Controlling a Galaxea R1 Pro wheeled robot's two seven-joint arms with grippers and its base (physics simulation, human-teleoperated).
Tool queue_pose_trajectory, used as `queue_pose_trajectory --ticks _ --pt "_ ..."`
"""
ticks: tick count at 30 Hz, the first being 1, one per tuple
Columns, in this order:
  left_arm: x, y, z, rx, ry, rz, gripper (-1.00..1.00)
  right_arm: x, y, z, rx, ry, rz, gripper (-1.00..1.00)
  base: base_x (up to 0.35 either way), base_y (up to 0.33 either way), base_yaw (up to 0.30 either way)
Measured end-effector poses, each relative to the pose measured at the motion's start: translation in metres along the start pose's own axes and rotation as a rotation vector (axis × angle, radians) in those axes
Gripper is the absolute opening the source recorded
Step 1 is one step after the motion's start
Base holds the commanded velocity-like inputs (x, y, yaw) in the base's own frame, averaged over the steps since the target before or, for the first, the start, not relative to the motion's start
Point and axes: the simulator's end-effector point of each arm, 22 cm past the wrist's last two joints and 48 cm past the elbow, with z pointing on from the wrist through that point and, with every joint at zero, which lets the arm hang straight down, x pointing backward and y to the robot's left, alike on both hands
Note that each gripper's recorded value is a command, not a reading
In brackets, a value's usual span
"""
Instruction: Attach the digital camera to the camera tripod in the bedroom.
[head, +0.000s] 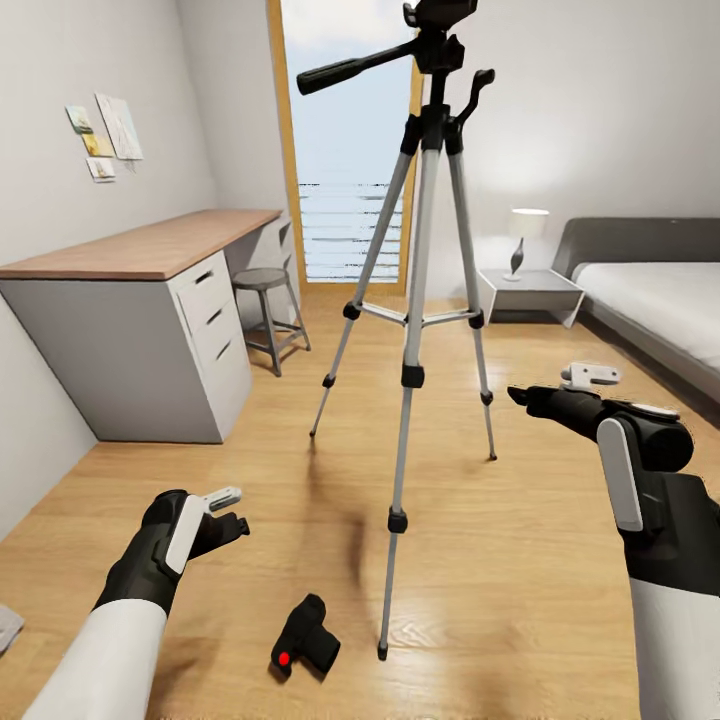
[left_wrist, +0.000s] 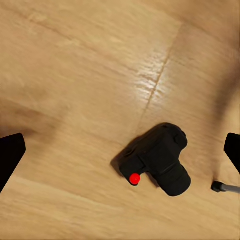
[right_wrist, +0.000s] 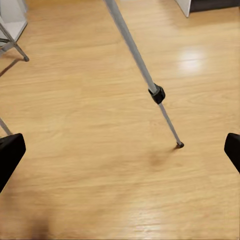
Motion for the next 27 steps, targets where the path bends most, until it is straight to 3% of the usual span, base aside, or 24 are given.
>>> queue_pose_trajectory --ticks 13,27 --pt "0.016 0.004 0.026 -0.014 0.049 0.001 1.0 0.07 -0.008 0.032 0.015 0.148 0.013 1.0 0.0 0.0 0.0" --pt "0.034 0.006 0.053 -0.005 0.1 0.0 1.0 0.125 -0.018 0.056 0.035 0.255 0.019 1.0 0.0 0.0 -0.022"
